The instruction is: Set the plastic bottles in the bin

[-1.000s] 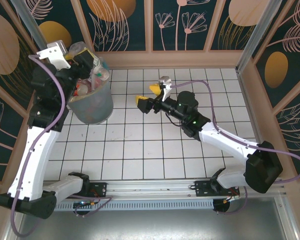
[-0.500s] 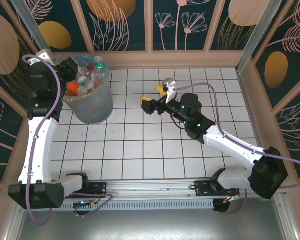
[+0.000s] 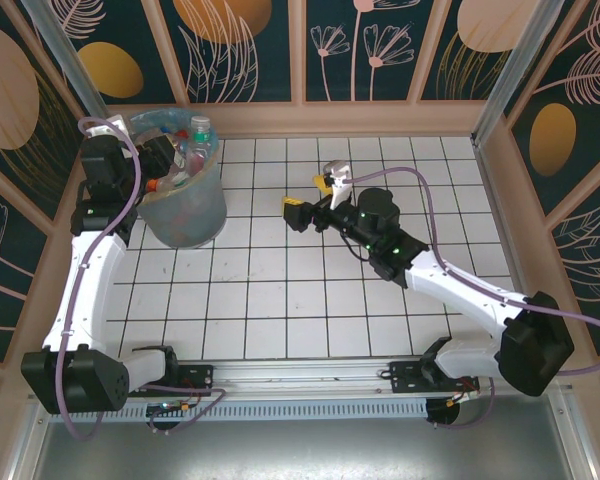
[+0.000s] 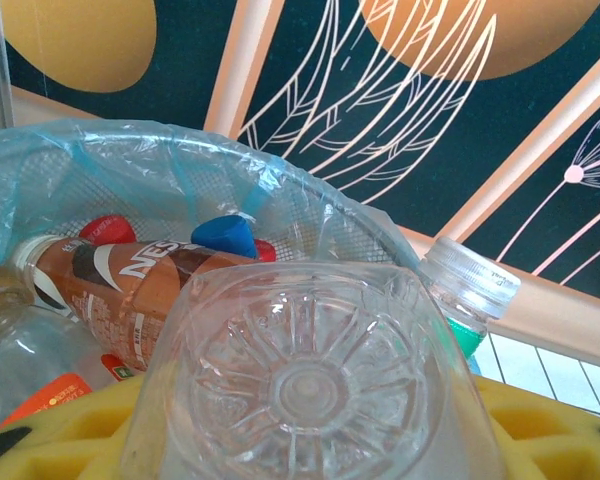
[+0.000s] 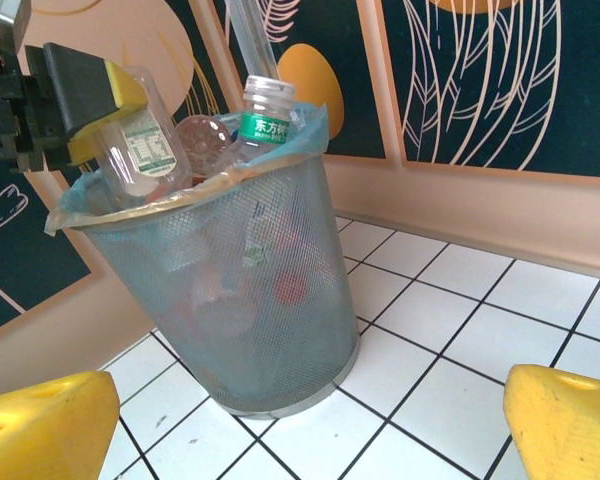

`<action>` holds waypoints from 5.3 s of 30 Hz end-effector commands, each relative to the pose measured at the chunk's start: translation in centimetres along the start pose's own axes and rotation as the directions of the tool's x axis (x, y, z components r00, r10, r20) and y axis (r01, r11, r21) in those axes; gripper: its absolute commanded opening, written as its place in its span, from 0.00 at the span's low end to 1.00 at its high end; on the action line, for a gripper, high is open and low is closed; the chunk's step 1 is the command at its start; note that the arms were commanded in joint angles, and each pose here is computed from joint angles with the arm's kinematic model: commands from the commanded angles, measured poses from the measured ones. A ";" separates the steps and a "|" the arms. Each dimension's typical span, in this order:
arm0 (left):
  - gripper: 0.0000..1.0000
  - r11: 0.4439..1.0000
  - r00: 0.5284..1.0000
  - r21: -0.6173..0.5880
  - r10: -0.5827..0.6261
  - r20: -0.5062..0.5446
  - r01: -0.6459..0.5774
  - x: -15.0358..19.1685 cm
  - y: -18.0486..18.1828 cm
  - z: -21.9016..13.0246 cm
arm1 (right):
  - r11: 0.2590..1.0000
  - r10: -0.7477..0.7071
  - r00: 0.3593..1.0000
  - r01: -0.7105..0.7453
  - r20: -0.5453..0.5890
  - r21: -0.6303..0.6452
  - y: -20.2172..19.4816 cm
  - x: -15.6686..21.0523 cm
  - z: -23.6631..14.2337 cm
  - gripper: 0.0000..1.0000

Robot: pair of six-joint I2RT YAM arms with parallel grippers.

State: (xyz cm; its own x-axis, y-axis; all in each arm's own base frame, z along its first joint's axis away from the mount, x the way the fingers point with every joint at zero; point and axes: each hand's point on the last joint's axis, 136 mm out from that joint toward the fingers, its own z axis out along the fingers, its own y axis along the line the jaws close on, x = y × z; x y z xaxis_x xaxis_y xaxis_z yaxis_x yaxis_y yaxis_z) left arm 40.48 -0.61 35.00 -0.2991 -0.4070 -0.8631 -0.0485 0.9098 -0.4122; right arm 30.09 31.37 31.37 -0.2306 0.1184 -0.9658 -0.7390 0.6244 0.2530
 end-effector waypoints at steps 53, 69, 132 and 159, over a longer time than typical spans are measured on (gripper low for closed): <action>0.18 0.972 0.887 0.073 0.235 -0.397 -0.224 7.8 -3.1 1.9 | 0.999 0.045 0.987 -0.046 -0.156 -0.006 0.1 3.2 5.5 0.99; 0.47 0.960 0.978 0.193 0.186 0.092 -0.201 -6.3 -9.9 -4.1 | 0.999 0.042 0.982 -0.044 -0.183 -0.002 0.2 3.3 6.2 0.99; 0.65 0.927 0.889 -0.341 0.282 0.360 -0.156 14.9 9.0 -4.7 | 0.496 -0.058 0.998 0.029 0.000 0.868 -29.6 11.8 -20.2 0.99; 0.66 0.931 0.826 -0.060 0.347 0.445 -0.360 14.2 6.3 -2.4 | 0.611 -0.220 0.961 0.002 0.168 0.792 -27.6 11.3 -21.7 0.99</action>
State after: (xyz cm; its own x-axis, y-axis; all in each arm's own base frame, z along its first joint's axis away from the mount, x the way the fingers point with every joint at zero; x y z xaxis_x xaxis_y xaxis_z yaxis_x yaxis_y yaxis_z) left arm 33.32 1.17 18.68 0.0896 -0.0734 -0.9933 -0.0966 0.9919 -0.0820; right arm 34.39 -1.20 12.78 -0.0336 0.0986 -0.9946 0.0642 0.9933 0.0963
